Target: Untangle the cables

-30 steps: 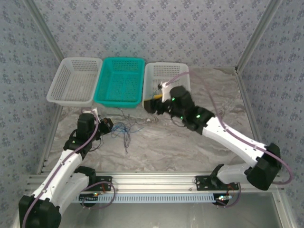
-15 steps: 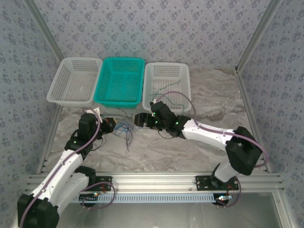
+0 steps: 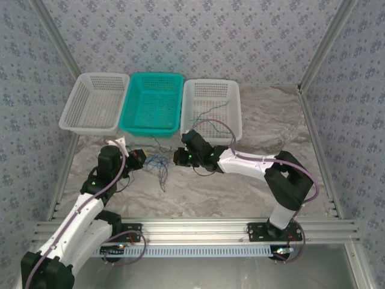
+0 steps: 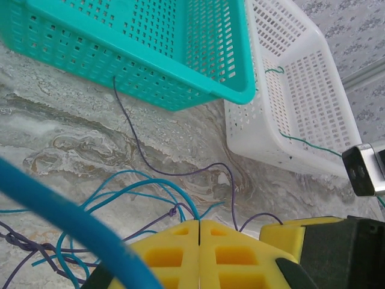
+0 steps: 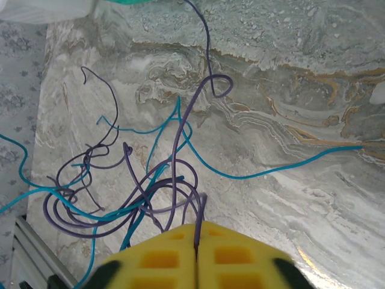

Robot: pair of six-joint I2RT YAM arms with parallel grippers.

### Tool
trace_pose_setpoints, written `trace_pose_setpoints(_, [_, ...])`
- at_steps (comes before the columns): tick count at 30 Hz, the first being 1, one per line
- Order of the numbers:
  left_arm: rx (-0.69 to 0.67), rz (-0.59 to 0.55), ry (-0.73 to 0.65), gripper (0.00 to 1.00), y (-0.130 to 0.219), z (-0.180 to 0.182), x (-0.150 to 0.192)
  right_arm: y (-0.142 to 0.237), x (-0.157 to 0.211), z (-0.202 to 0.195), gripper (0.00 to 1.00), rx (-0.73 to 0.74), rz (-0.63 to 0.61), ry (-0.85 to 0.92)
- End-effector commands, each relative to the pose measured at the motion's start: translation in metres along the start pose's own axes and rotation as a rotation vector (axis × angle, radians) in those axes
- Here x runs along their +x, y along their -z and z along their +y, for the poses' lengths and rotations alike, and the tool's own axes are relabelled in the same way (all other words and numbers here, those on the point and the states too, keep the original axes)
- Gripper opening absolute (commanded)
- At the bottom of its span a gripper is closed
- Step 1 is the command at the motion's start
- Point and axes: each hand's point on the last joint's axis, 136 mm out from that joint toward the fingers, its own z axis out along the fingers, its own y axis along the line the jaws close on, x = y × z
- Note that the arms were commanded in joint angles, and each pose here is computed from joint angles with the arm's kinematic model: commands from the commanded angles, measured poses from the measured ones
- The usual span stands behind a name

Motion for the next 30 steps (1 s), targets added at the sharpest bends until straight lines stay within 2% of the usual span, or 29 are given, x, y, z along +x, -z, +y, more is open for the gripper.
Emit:
trace_pose_setpoints(1, [0.001,-0.026,-0.008,0.0,0.002,-0.001,-0.004,0.005,-0.002,0.0,0.0,0.013,-0.009,0.004])
trace_pose_setpoints(4, [-0.086,-0.034,-0.003,0.0,0.005,0.012,-0.007,0.015,-0.009,0.005,0.0,0.006,-0.042,0.013])
trace_pose_setpoints(8, [-0.399,-0.06,0.033,0.0,0.029,0.063,-0.011,0.044,-0.022,-0.004,0.0,0.073,-0.136,0.022])
trace_pose_setpoints(9, [-0.439,-0.063,0.038,0.0,0.034,0.07,-0.012,0.053,-0.025,-0.009,0.0,0.101,-0.162,0.022])
trace_pose_setpoints(13, [-0.491,-0.089,0.063,0.0,0.044,0.085,-0.016,0.097,-0.036,-0.042,0.0,0.248,-0.288,-0.026])
trace_pose_setpoints(17, [-0.517,-0.106,0.087,0.0,0.048,0.093,-0.02,0.137,-0.041,-0.064,0.0,0.323,-0.368,-0.059])
trace_pose_setpoints(23, [-0.605,-0.111,0.122,0.0,0.054,0.109,-0.027,0.191,-0.051,-0.064,0.0,0.331,-0.481,-0.036])
trace_pose_setpoints(30, [-0.713,-0.106,0.172,0.0,0.059,0.131,-0.025,0.242,-0.065,-0.052,0.0,0.34,-0.552,0.036])
